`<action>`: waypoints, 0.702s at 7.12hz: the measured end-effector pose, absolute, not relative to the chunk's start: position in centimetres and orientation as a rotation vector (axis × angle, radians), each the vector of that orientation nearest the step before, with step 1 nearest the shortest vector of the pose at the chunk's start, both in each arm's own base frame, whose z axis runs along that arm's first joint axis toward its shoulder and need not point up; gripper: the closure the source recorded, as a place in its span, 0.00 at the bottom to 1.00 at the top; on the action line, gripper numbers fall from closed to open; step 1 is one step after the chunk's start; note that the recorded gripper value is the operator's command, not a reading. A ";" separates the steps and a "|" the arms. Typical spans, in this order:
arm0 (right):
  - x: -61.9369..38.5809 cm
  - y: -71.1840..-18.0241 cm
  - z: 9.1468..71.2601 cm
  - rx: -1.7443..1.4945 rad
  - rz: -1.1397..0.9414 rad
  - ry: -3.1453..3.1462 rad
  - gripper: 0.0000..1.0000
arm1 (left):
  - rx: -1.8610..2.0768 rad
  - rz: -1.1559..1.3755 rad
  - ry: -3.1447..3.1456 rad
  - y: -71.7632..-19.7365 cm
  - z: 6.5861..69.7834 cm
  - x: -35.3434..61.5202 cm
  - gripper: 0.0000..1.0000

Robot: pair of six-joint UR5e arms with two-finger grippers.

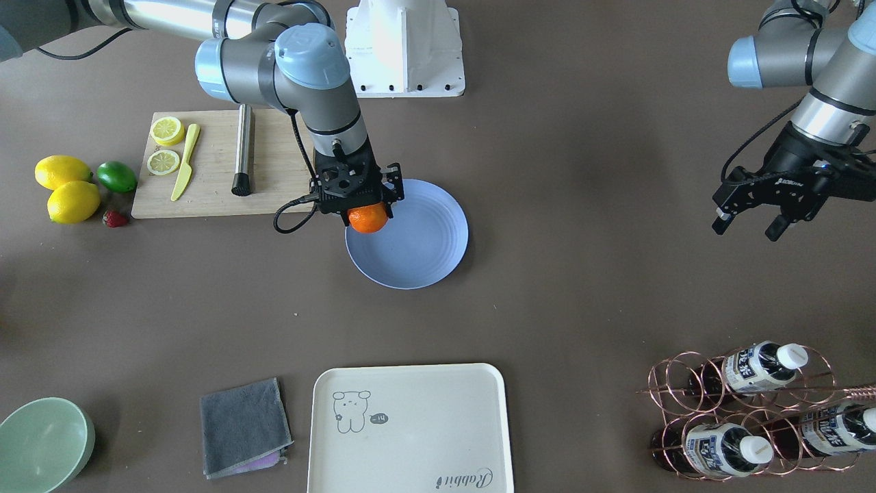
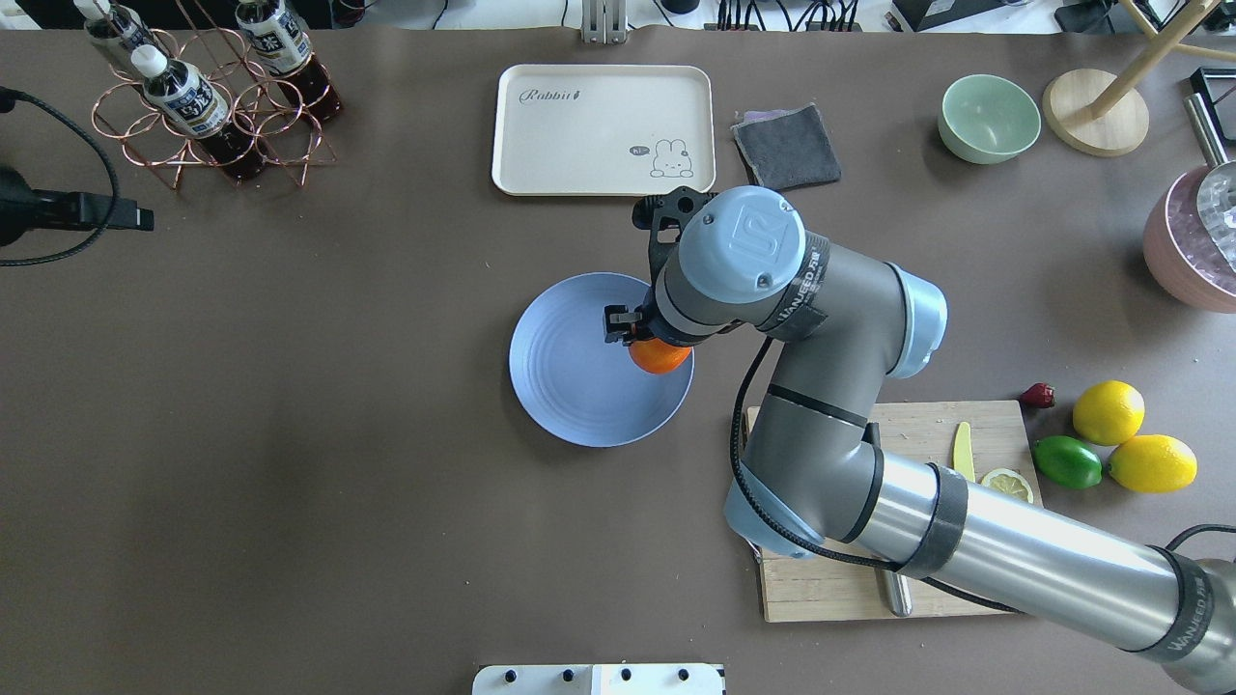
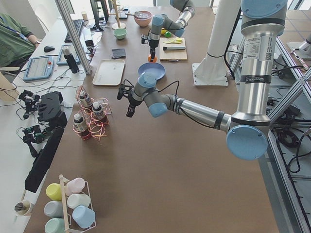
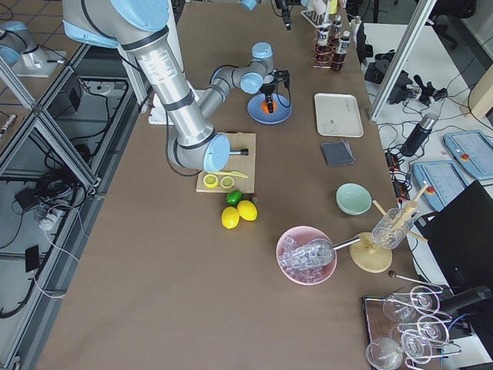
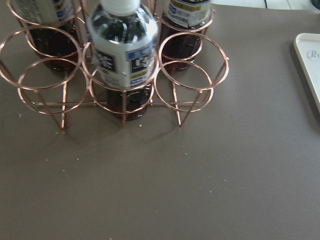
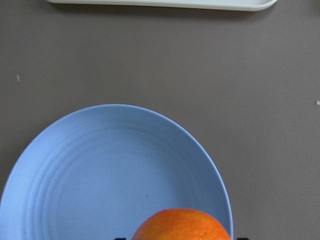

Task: Pick orange to plate
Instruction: 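Carry the orange over the blue plate with the right gripper and lower it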

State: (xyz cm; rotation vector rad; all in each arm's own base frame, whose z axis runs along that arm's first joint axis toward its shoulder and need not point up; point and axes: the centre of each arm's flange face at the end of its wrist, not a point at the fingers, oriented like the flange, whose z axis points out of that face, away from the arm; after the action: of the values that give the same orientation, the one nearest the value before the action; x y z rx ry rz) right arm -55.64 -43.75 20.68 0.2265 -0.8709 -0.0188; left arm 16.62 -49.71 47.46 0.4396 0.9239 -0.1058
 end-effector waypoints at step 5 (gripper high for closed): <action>-62.5 -42.6 20.5 0.239 0.016 -0.873 0.00 | 0.361 -0.118 0.935 -50.3 51.7 12.9 0.02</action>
State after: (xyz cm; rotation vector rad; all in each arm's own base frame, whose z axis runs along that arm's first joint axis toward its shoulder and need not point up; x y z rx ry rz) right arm -62.51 -42.60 20.51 0.2395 -0.8730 0.0162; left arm 12.92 -50.31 51.71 0.3609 0.9348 -0.1178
